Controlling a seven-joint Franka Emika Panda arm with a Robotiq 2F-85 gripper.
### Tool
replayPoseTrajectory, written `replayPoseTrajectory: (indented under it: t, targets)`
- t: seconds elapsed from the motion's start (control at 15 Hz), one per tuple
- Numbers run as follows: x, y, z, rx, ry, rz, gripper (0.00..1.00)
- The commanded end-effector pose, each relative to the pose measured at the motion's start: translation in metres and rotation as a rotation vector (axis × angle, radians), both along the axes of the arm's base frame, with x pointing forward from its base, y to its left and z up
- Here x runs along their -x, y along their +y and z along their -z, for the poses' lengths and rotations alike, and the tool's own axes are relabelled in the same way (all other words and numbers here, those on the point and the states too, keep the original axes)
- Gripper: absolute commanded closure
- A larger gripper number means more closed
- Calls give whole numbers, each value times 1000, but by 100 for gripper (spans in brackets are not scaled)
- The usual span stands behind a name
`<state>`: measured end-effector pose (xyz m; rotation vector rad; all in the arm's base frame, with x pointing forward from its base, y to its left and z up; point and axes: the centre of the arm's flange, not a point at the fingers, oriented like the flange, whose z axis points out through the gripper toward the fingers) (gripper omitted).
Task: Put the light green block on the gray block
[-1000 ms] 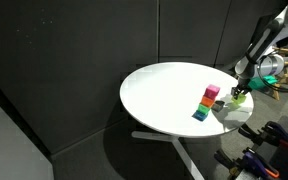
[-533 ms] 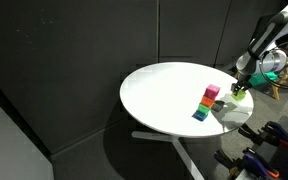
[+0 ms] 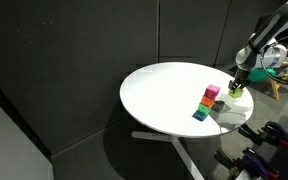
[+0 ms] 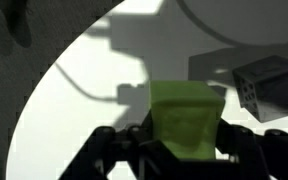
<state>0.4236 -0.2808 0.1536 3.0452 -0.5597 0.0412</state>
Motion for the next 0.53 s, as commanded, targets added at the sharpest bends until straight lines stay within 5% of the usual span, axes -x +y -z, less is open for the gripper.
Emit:
replayPoseTrajectory:
  t: [0.0, 0.47]
  targets:
    - [1, 7, -14, -41, -3, -40, 75]
    - [-9, 25, -16, -42, -9, -140, 75]
